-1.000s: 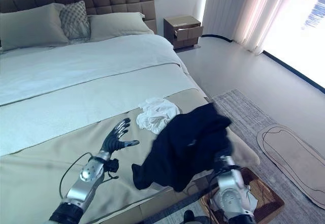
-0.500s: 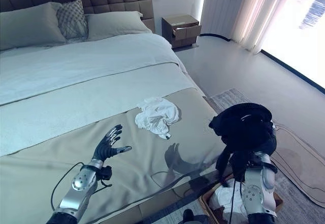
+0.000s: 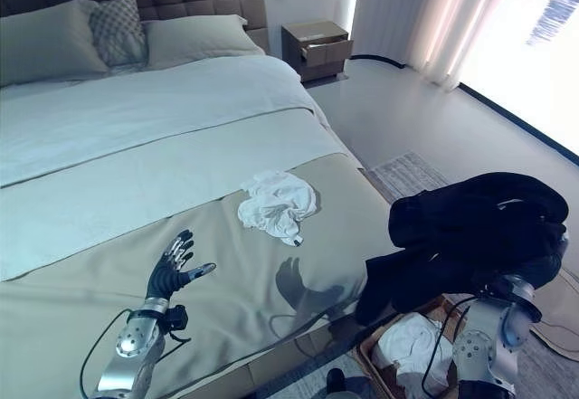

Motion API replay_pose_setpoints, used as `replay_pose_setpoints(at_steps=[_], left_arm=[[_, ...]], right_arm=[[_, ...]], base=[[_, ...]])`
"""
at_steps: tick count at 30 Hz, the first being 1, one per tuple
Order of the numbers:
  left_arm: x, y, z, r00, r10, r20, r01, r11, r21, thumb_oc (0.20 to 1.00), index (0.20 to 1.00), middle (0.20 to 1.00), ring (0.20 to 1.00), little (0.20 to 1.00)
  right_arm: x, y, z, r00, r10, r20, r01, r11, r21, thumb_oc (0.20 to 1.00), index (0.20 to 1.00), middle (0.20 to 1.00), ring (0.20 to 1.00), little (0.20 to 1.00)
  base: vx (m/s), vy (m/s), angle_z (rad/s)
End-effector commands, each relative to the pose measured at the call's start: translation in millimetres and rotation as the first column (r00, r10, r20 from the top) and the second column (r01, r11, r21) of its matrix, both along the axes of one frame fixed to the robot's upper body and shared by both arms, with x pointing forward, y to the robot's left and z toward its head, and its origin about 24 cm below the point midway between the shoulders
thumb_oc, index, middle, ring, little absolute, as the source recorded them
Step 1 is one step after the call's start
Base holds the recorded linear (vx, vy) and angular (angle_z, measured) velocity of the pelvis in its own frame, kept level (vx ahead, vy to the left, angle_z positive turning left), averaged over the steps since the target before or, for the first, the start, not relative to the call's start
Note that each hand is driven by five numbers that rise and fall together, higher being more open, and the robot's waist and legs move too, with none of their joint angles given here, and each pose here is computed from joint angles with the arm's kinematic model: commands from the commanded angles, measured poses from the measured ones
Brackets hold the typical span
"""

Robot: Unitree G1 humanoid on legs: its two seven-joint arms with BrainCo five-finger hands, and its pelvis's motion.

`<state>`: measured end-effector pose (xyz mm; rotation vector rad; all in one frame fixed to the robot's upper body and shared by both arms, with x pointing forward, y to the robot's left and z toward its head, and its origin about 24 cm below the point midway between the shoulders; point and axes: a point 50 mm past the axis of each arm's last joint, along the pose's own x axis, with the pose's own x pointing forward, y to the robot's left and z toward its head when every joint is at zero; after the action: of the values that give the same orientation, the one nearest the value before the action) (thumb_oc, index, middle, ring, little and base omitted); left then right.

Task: Pick up clothes into the bucket

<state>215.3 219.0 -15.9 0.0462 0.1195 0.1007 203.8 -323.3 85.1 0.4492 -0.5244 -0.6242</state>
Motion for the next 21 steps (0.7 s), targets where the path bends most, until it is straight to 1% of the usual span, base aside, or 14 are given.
replay_pose_setpoints(at_steps=[1,2,3,4,5,6,7,10,18,21], left_arm=[[10,7,26,0.987,0.007,0.160,-0.001,0.999,-0.042,1.000,1.000,1.000,1.000,1.000],[11,6,27,0.986,0.001,0.168,0.007,0.999,-0.042,1.000,1.000,1.000,1.000,1.000],[11,6,27,0.986,0.001,0.168,0.007,0.999,-0.042,1.000,1.000,1.000,1.000,1.000],[12,4,29,0.983,-0.010,0.182,0.018,0.999,-0.043,1.000,1.000,1.000,1.000,1.000],[12,3,30,0.982,-0.011,0.190,0.020,0.999,-0.045,1.000,1.000,1.000,1.000,1.000],[13,3,31,0.981,-0.010,0.191,0.019,0.999,-0.045,1.000,1.000,1.000,1.000,1.000],[14,4,35,0.977,0.000,0.212,0.012,0.998,-0.054,1.000,1.000,1.000,1.000,1.000],[18,8,43,0.969,0.010,0.246,0.001,0.999,-0.042,1.000,1.000,1.000,1.000,1.000],[17,17,50,0.961,0.047,0.273,-0.042,0.999,-0.024,1.000,1.000,1.000,1.000,1.000],[16,21,51,0.958,0.070,0.278,-0.065,0.998,-0.026,1.000,1.000,1.000,1.000,1.000]], right_arm=[[9,-13,38,0.990,-0.091,0.106,0.104,0.986,-0.127,0.200,0.200,0.200,0.200,0.200],[12,-13,36,0.993,-0.093,0.072,0.102,0.984,-0.147,0.200,0.200,0.200,0.200,0.200],[12,-13,36,0.993,-0.093,0.072,0.102,0.984,-0.147,0.200,0.200,0.200,0.200,0.200],[20,-12,31,0.996,-0.093,0.008,0.093,0.981,-0.170,0.200,0.200,0.200,0.200,0.200],[24,-9,30,0.996,-0.090,-0.008,0.087,0.981,-0.174,0.200,0.200,0.200,0.200,0.200],[25,-9,30,0.996,-0.090,-0.007,0.088,0.981,-0.175,0.200,0.200,0.200,0.200,0.200],[35,0,33,0.998,-0.064,-0.008,0.061,0.981,-0.184,0.200,0.200,0.200,0.200,0.200],[47,10,34,0.998,-0.047,-0.047,0.035,0.973,-0.227,0.200,0.200,0.200,0.200,0.200],[56,30,32,0.993,0.054,-0.105,-0.082,0.954,-0.288,0.200,0.200,0.200,0.200,0.200],[59,37,37,0.992,0.093,-0.081,-0.112,0.953,-0.280,0.200,0.200,0.200,0.200,0.200]], base=[[-0.14,0.119,-0.23],[-0.13,0.117,-0.22],[-0.12,0.133,-0.31],[-0.10,0.123,-0.40],[-0.11,0.126,-0.59],[-0.15,0.061,-0.67],[-0.18,0.030,-0.78],[-0.17,-0.014,-1.05],[-0.05,-0.090,-0.30],[-0.03,-0.183,-0.49]])
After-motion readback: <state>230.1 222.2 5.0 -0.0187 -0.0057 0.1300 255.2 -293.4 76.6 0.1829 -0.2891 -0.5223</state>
